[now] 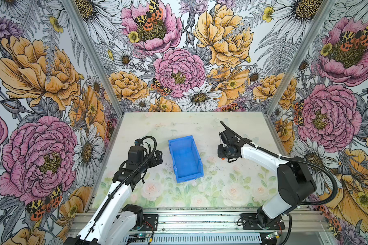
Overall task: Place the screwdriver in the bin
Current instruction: 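Close the right gripper on the black-and-orange handle and lift the screwdriver, then carry the screwdriver over the blue bin and lower it inside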
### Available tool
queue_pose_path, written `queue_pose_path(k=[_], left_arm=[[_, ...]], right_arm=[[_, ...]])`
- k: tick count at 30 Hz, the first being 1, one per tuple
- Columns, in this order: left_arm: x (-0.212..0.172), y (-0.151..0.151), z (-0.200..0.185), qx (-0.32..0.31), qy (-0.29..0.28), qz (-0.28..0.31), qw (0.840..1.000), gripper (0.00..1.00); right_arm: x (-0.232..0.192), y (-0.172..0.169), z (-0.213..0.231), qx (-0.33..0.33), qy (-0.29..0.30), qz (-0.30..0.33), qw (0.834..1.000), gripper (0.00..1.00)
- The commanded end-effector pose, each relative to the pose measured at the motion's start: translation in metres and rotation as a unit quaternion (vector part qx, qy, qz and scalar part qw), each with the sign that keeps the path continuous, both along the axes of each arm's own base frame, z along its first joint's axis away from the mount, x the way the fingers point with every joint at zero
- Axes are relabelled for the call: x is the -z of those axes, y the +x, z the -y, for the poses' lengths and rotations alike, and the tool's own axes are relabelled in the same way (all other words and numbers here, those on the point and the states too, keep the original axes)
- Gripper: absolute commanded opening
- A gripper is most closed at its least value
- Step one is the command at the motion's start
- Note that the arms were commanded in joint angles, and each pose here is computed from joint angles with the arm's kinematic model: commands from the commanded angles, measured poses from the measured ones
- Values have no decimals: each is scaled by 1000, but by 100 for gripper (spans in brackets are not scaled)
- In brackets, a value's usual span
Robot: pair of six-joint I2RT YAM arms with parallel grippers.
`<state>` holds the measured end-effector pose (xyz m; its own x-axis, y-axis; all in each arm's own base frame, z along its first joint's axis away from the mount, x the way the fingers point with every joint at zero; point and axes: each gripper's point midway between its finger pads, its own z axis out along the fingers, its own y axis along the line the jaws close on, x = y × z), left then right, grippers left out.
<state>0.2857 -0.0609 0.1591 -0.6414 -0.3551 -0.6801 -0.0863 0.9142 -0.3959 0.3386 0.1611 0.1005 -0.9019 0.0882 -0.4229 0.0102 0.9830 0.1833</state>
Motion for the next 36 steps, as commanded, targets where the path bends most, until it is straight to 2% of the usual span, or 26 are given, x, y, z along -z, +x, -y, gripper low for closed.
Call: queue_pose_path(k=[1, 8, 13, 18, 23, 36], left_arm=[[-1, 1, -2, -2, -15, -1, 1000, 99], [-4, 3, -14, -21, -22, 3, 1000, 99], [-2, 3, -18, -33, -29, 5, 999, 99], [-1, 3, -23, -44, -30, 8, 999, 99], [3, 3, -27, -52, -31, 4, 998, 99], [6, 4, -27, -50, -28, 0, 998, 99]], right_arm=[[-45, -3, -22, -36, 44, 47, 997, 0], [-99, -21, -73, -103, 100, 81, 986, 0], [-105, -36, -118, -140, 124, 67, 980, 0], [-91, -56, -163, -197, 122, 41, 972, 0], [-80, -67, -185, -241, 114, 28, 963, 0], [-35, -62, -208, -261, 94, -19, 961, 0]])
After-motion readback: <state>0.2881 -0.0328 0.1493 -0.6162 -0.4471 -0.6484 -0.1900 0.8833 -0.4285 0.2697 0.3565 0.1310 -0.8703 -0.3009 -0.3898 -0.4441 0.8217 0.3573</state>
